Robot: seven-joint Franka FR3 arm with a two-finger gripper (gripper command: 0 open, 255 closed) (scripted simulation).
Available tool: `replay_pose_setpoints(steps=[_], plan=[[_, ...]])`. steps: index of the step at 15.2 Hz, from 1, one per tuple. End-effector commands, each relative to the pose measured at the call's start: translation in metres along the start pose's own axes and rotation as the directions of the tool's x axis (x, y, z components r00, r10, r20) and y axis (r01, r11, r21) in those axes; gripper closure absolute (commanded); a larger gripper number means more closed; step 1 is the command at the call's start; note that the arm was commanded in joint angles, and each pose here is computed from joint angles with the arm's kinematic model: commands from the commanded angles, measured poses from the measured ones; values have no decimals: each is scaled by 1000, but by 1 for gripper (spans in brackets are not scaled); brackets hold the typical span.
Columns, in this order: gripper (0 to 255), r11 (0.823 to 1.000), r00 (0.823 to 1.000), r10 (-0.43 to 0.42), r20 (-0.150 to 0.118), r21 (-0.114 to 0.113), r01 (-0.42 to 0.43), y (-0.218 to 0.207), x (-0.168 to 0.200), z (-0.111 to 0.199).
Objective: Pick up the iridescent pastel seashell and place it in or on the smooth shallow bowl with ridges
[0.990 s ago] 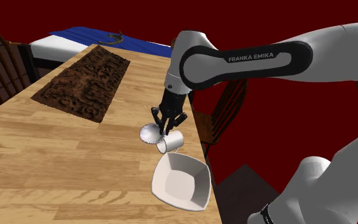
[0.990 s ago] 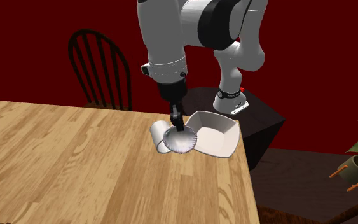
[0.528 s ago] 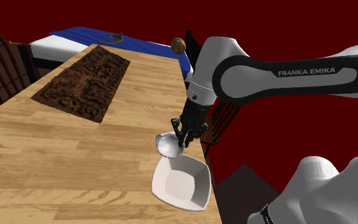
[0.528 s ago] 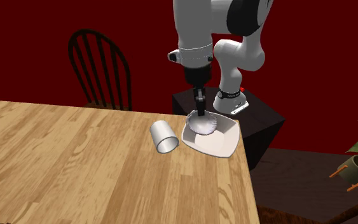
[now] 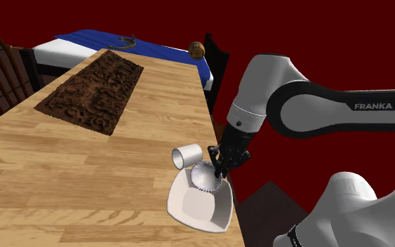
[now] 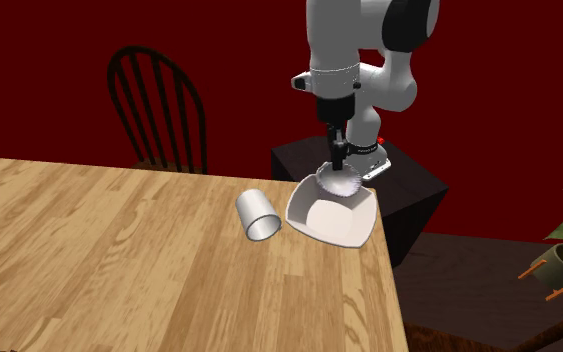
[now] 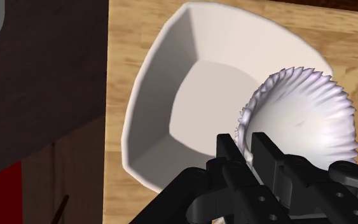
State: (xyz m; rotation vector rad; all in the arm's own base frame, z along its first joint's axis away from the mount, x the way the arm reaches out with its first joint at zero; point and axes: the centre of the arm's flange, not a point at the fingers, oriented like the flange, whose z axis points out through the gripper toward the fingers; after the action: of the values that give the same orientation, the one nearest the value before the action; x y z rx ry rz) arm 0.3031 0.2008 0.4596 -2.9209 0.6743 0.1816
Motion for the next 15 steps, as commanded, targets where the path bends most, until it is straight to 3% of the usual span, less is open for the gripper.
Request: replay_pose_setpoints(steps=[1,15], plan=[[255,1000,1000,0,0,0,0,2,0,11],[255,1000,1000,0,0,0,0,9,10,74]])
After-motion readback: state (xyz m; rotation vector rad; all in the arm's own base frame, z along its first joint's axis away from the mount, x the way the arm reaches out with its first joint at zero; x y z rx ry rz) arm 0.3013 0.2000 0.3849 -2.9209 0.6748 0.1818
